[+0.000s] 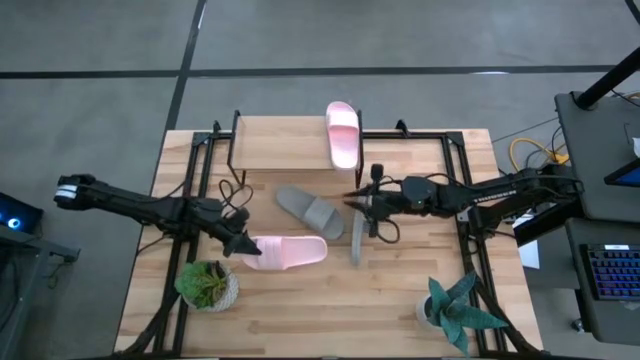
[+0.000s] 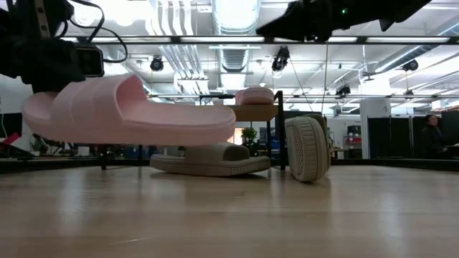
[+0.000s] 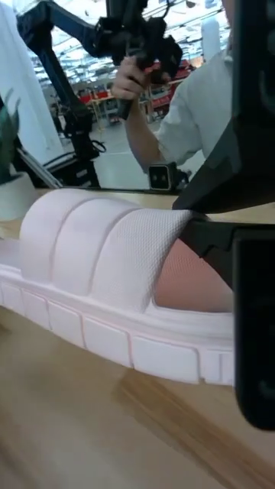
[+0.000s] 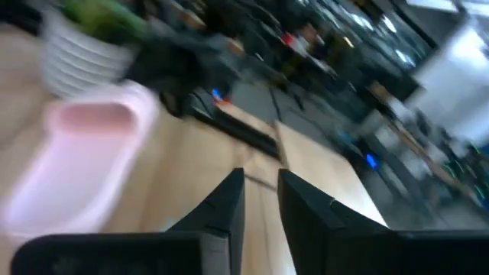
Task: Pick and place slides into the shelf
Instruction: Put the pink slipper on the shelf
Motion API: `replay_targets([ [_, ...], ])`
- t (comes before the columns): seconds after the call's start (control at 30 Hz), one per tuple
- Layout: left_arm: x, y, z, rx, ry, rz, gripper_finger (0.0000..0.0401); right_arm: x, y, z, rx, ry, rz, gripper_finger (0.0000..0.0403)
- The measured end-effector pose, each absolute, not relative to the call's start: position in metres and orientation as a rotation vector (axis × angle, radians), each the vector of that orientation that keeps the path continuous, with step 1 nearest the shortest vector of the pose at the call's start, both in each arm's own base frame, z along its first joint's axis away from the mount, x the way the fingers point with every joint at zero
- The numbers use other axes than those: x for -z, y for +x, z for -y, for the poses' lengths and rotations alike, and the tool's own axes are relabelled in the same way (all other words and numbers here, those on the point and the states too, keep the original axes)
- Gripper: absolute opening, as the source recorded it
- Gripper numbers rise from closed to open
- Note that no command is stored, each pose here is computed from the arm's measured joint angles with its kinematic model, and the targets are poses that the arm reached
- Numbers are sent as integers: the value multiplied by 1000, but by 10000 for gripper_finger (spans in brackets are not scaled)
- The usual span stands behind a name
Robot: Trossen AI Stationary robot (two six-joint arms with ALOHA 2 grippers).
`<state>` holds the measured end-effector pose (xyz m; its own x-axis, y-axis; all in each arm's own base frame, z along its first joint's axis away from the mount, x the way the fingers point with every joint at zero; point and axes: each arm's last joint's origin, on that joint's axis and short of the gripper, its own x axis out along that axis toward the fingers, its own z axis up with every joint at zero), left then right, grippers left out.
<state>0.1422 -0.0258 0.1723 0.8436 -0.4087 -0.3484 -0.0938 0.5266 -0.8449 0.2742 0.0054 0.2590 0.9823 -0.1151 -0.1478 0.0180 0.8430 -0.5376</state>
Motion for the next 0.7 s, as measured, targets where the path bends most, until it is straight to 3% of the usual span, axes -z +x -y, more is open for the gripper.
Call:
replay_targets([
  [0.17,-179,140,24,197,-942,-463,0,-260,274,-21,-14,-744,-154,126],
  [0.33,-193,141,21,189,-857,-280,0,-260,271,-44,-115,-1092,-107,192],
  [0.5,-204,141,21,229,-821,-168,0,-263,267,-58,0,-1350,-152,234],
  [0.7,-203,143,21,222,-820,-173,0,-261,265,-63,73,-1432,-237,253],
])
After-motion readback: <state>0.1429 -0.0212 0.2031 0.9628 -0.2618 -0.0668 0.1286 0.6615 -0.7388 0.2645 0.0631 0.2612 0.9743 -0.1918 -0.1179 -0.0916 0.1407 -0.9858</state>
